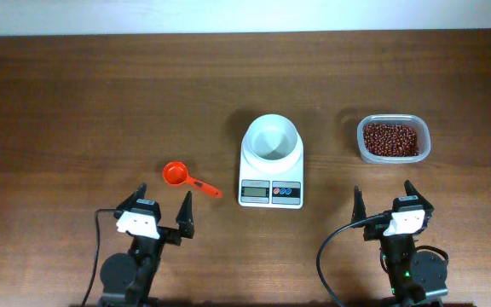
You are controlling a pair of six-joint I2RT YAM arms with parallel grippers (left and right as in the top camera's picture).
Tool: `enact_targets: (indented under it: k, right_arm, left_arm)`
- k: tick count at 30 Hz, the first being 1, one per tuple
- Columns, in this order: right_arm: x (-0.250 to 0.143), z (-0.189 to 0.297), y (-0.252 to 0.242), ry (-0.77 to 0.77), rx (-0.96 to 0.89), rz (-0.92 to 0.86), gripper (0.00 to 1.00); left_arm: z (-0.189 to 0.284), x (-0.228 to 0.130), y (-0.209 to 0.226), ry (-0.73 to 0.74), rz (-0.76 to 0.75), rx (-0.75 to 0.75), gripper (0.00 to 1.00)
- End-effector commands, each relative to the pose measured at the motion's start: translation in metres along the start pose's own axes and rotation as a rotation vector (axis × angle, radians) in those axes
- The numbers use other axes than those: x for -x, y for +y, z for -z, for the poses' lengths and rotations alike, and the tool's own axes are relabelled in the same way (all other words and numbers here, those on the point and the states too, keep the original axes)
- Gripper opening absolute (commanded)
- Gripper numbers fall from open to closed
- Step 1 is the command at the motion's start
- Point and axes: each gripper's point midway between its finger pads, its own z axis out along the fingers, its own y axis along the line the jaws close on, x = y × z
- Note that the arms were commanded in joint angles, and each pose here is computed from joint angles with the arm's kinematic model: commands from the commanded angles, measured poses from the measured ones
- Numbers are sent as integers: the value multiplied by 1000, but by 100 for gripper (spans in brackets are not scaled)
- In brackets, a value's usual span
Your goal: Scoop and weigh 50g on scale
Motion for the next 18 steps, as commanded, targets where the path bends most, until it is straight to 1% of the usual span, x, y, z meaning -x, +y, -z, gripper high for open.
enact_targets:
  k: [1, 4, 8, 11, 15, 17, 18]
  right_arm:
    - [-3, 0, -3, 7, -19, -4, 99]
    - [-3, 0, -3, 7, -19, -4, 99]
    - [-3, 0, -3, 7, -19, -4, 99]
    - [-3, 0, -3, 7, -19, -4, 99]
    - [-3, 0, -3, 7, -19, -4, 99]
    - [-3, 0, -3, 7, -19, -4, 99]
    - [-3, 0, -3, 7, -19, -4, 99]
  left_arm:
    - [10, 32, -1, -36, 17, 12, 99]
    - [15, 50, -4, -47, 16, 11, 99]
    - [21, 62, -5, 22, 24, 19, 99]
    - [23, 68, -5, 133, 81, 44, 99]
    - [23, 91, -7, 285, 100, 63, 99]
    - [21, 111, -12, 354, 111, 48, 99]
    - [20, 130, -21, 393, 123, 16, 99]
